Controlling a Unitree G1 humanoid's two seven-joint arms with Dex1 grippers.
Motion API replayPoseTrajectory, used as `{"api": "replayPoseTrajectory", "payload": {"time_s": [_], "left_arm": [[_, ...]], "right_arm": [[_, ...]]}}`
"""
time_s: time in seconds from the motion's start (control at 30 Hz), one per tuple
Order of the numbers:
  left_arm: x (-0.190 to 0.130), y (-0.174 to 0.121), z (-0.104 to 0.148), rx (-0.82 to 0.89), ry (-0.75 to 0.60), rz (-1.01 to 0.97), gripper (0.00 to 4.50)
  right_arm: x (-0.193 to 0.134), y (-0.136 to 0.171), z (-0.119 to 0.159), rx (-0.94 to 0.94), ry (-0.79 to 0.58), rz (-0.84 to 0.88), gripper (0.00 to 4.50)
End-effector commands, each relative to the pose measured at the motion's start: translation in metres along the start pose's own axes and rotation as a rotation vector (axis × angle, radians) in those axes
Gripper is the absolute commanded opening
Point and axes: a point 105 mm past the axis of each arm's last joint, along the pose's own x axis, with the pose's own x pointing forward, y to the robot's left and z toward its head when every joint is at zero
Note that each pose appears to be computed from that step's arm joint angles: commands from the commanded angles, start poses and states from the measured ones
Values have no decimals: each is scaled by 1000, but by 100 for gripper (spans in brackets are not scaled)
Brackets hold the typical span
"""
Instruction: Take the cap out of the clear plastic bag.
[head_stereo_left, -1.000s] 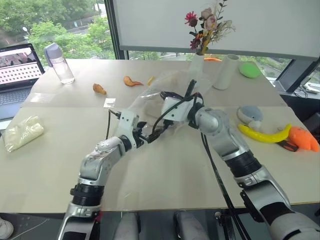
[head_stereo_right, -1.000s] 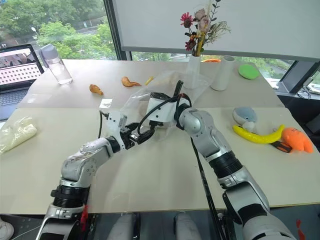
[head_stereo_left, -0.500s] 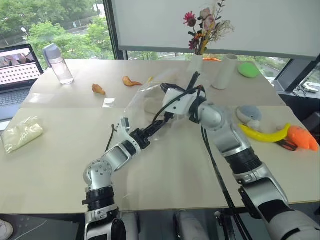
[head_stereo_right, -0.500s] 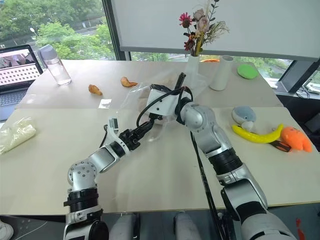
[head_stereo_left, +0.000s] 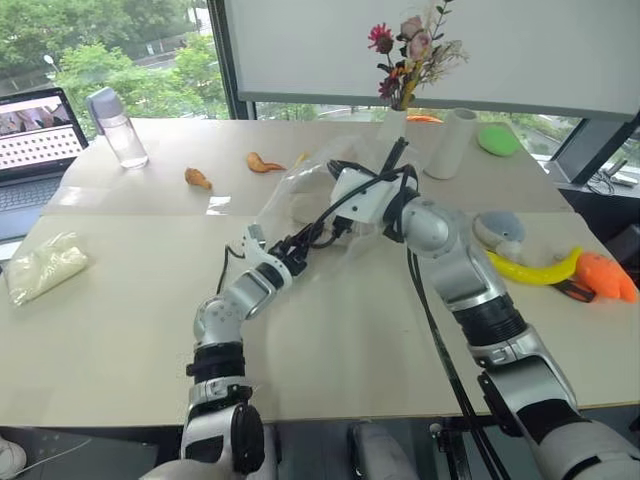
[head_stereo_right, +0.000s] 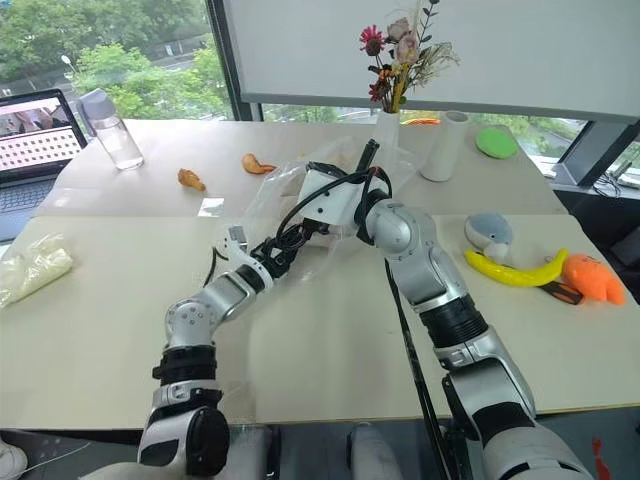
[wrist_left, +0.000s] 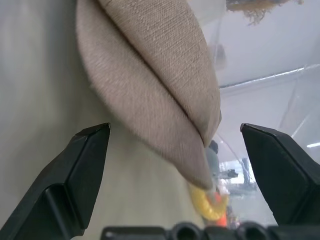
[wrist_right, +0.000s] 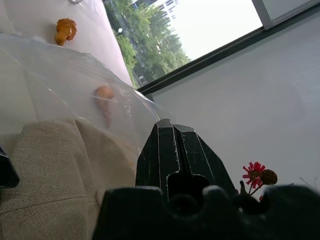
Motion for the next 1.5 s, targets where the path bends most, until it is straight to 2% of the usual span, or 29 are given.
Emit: {"api": "replayPoseTrajectory", "payload": {"time_s": [0.03, 0.17, 0.2, 0.3, 0.47, 0.5, 0.7, 0.83, 1.07, 1.23, 1.3, 1.5], "left_arm": [[6, 1, -3, -19, 16, -8, 450], [4, -2, 0, -13, 18, -23, 349], [1, -1, 0, -5, 25, -23, 303], [-18, 3, 13, 18, 18, -34, 210], [-45, 4, 33, 40, -33, -43, 26], [-50, 2, 36, 45, -42, -45, 3], [-69, -19, 36, 65, -63, -95, 3], [-84, -45, 26, 192, 33, -165, 3], [-101, -60, 29, 371, 104, -125, 3], [-117, -102, 20, 505, 134, -292, 3], [-124, -109, 18, 555, 148, -306, 3], [-169, -149, 13, 788, 272, -466, 3]], "right_arm": [[-4, -20, 10, -11, -36, -57, 3], [-4, -20, 10, -10, -33, -59, 0], [-4, -20, 10, -10, -33, -59, 0], [-5, -19, 9, -9, -29, -57, 0], [-5, -18, 7, -12, -26, -57, 0], [-5, -18, 7, -20, -27, -55, 0], [-2, -10, 6, -40, -34, -33, 0], [1, -1, 5, -47, -43, -5, 0], [5, 8, 7, -36, -61, 31, 0], [7, 13, 13, -30, -86, 58, 0], [8, 13, 13, -25, -89, 65, 0], [9, 13, 11, -34, -95, 78, 0]]}}
